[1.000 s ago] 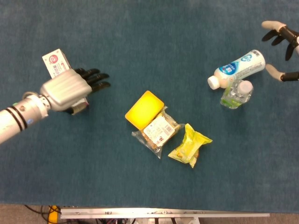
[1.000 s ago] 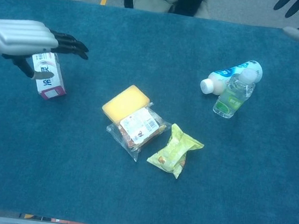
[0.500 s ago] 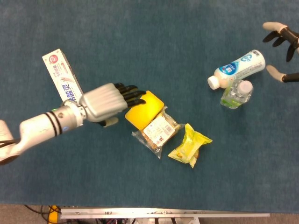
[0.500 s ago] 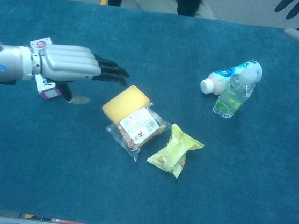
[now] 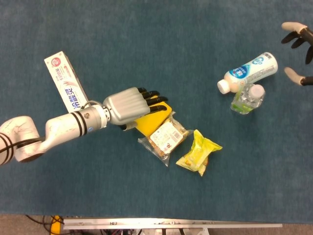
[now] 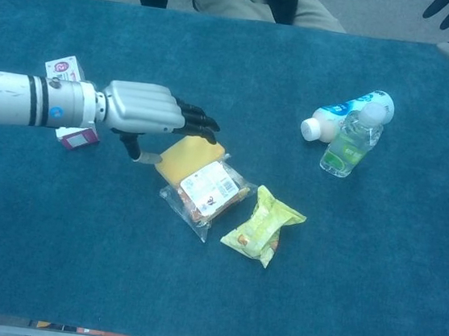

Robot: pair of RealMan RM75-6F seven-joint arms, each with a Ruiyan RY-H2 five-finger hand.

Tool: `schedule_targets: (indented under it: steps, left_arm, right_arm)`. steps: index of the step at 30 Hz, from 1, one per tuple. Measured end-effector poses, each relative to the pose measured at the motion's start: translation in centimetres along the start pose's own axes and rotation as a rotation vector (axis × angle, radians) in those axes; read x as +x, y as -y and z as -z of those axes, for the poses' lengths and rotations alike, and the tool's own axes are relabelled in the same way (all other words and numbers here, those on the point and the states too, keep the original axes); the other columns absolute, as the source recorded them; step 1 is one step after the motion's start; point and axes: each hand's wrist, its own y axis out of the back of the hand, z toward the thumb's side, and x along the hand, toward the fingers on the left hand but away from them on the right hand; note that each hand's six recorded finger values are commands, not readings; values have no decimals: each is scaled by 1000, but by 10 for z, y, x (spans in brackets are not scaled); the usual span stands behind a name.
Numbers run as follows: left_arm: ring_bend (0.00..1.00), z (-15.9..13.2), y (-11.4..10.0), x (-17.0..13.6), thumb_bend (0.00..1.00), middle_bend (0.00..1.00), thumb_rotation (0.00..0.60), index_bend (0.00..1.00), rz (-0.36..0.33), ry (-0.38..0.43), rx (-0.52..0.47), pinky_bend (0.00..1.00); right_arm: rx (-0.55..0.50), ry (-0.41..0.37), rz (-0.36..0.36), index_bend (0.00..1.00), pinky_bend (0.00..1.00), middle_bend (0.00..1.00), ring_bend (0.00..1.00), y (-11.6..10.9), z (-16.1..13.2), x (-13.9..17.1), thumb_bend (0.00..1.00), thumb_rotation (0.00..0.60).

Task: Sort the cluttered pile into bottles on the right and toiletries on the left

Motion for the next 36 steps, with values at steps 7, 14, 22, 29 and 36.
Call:
schedule_targets:
  steps: [7,14,22,29,36]
  left_arm:
    - [45,4,2,13,379,20,600,88,16,-19,-10,215]
    - [2,7,7,17,373,0,600,56,43,-34,5,190]
    - [0,13,10,12,340,0,600,0,86,-57,23,163]
    - [0,14,11,6,310,0,600,0,112,-71,31,139]
    - [0,6,10,5,294,0,600,0,122,-59,35,135]
  right_arm:
    - [0,3,-1,162,553,337,347,0,2,0,277,600]
    - [-2,5,-2,162,553,338,347,0,3,-1,276,600]
    - [-2,6,1,162,553,337,348,-1,3,-2,277,600]
    - [-3,5,2,162,553,337,349,-1,3,-2,277,600]
    - [-5,7,6,162,553,337,351,-3,3,-1,276,600]
